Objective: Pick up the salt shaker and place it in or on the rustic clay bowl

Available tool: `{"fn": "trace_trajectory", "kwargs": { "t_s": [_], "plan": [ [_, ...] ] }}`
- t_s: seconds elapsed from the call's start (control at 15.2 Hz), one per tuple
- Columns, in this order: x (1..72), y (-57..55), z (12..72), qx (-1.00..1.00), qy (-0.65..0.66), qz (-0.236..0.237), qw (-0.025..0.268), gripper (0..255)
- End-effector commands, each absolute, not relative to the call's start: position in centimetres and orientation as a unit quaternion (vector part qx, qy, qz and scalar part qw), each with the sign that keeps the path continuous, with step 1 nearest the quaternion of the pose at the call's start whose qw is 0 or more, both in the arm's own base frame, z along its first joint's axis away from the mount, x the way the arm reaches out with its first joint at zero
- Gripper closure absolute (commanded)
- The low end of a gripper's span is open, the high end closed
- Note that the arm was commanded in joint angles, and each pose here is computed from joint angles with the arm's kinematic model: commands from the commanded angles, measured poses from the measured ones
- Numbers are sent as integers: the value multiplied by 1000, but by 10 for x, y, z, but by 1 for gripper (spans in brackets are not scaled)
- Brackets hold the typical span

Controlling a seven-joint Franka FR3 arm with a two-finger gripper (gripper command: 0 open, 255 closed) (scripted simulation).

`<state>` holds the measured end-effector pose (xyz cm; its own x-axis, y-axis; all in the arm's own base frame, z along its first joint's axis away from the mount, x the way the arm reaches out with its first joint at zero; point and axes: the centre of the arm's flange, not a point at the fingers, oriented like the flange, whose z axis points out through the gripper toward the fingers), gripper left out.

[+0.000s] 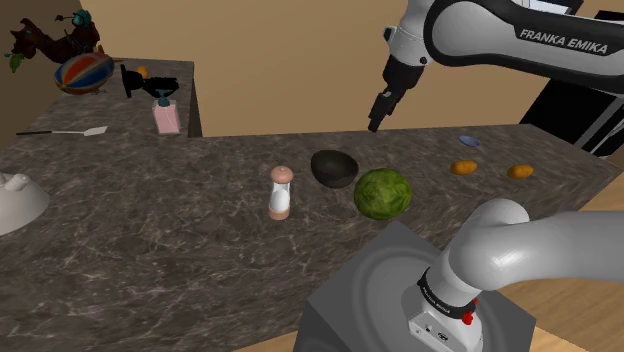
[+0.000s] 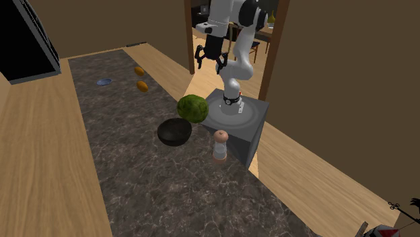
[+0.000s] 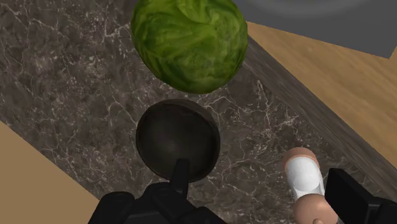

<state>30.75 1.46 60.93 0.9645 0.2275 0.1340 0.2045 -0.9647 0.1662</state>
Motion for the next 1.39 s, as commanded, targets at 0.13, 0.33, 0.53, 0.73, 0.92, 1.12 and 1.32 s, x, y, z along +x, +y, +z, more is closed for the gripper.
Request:
{"fn": "trace_trajectory", "kwargs": {
  "t_s": [0.13, 0.33, 0.53, 0.73, 0.92, 1.12, 1.32],
  "plan": [
    [321, 31, 593, 987, 112, 78, 80, 0],
    [341, 55, 568, 986, 117, 80, 86, 0],
    [362, 79, 543, 985, 122, 82, 93, 0],
    [382, 104, 517, 983, 126, 85, 99, 0],
    [402, 127, 492, 982, 131, 87, 105, 0],
    [422, 151, 466, 980, 135, 89, 112, 0],
    [442, 175, 440, 979, 140, 91, 118, 0]
  ]
}}
